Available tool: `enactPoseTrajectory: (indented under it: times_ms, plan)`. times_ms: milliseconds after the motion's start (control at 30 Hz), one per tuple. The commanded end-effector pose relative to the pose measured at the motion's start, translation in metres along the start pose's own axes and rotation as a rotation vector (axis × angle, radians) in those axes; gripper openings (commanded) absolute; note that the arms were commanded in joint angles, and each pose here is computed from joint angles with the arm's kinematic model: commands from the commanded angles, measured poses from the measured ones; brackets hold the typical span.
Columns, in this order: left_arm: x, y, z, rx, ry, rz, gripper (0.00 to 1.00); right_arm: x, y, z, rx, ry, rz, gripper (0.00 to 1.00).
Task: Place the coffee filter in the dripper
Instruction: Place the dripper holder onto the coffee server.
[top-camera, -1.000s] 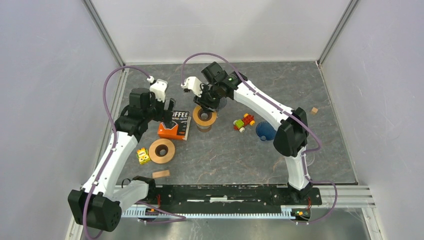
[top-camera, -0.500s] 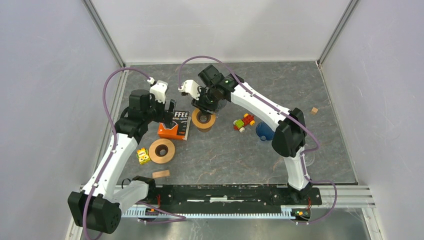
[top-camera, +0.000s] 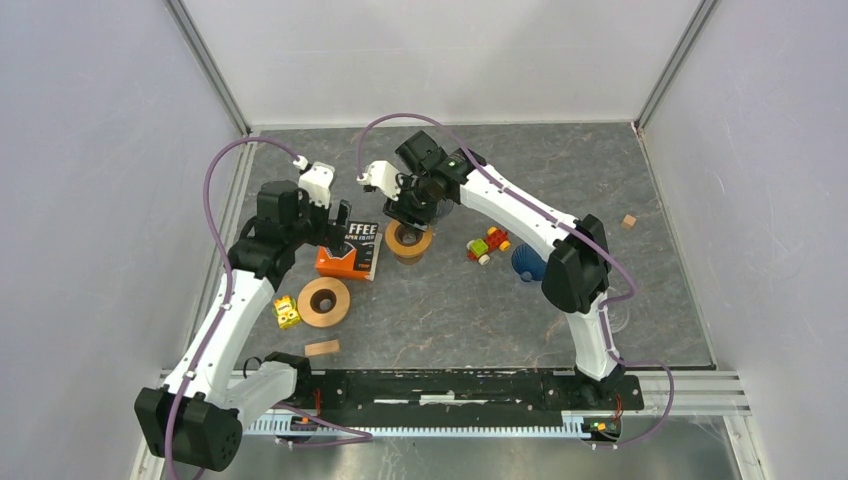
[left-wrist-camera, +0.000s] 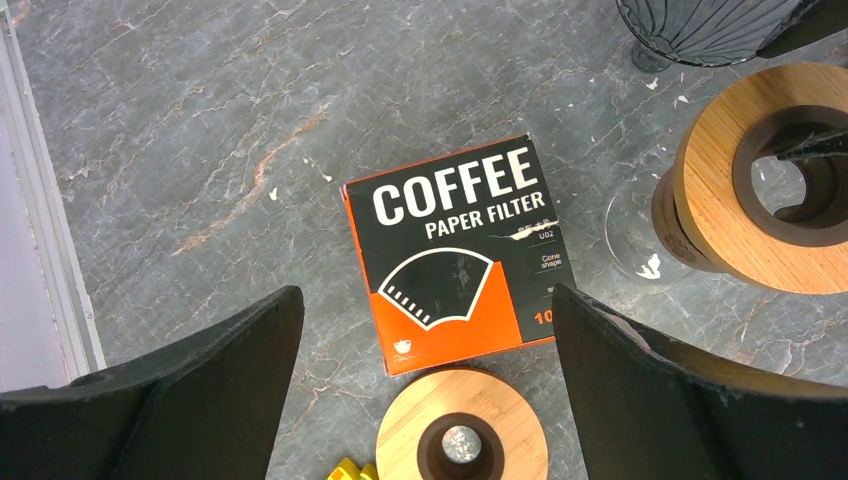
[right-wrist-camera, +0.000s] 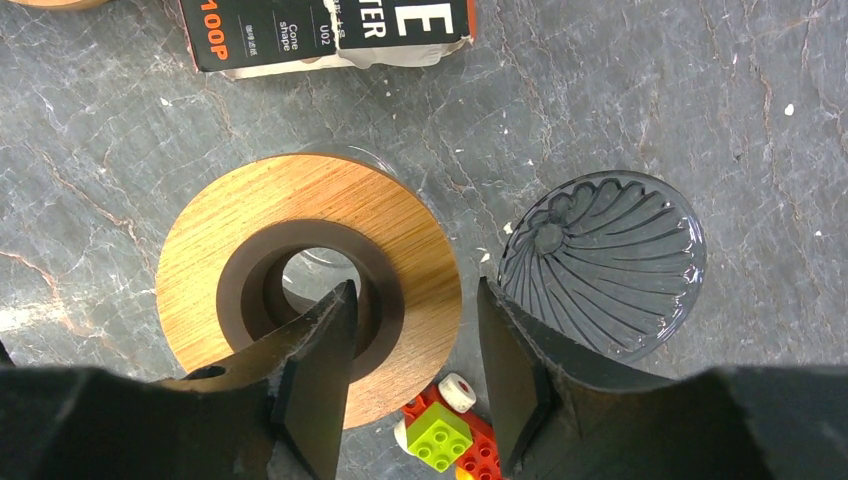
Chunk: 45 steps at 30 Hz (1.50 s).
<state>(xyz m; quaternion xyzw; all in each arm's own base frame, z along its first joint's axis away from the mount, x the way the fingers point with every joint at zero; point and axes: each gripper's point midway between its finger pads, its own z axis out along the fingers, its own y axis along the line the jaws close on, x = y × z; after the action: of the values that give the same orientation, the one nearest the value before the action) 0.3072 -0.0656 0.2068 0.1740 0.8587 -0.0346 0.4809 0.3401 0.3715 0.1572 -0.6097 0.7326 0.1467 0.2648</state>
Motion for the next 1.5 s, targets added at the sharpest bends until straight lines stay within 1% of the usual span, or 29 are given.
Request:
enactPoseTrajectory:
  times_ms: [0,233,400,667,767,900,1100,1233,1300,1467]
  plan:
    - [-0.015,0.0,-0.002,0.004,-0.066,-0.015,1.0,-0.012,-0.004,-0.006,0.022,-0.035,-0.001,0.55]
    - [-0.015,0.001,-0.003,0.003,-0.069,-0.011,1.0,-0.017,-0.004,-0.014,0.035,-0.055,0.003,0.58]
    - [-0.015,0.0,-0.001,0.008,-0.071,0.001,1.0,-0.027,-0.005,-0.029,0.056,-0.093,0.005,0.6]
    - [-0.016,-0.012,0.001,0.088,-0.055,0.033,1.0,-0.042,-0.006,-0.085,0.147,-0.201,-0.016,0.8]
    - [-0.017,-0.015,0.002,0.114,-0.052,0.054,1.0,-0.04,-0.008,-0.106,0.185,-0.24,-0.015,0.8]
    - [-0.019,-0.024,0.001,0.17,-0.055,0.075,1.0,-0.015,-0.015,-0.123,0.212,-0.253,0.022,0.79]
    - [-0.025,-0.049,-0.007,0.307,-0.089,0.091,1.0,0.046,-0.026,-0.141,0.239,-0.278,0.104,0.77]
    - [-0.035,-0.064,-0.006,0.38,-0.094,0.081,0.98,0.083,-0.03,-0.147,0.294,-0.281,0.138,0.76]
    - [-0.04,-0.066,-0.001,0.383,-0.094,0.085,0.97,0.096,-0.032,-0.146,0.314,-0.282,0.16,0.76]
    - [-0.051,-0.067,0.002,0.371,-0.136,0.057,0.96,0.1,-0.046,-0.134,0.335,-0.288,0.233,0.72]
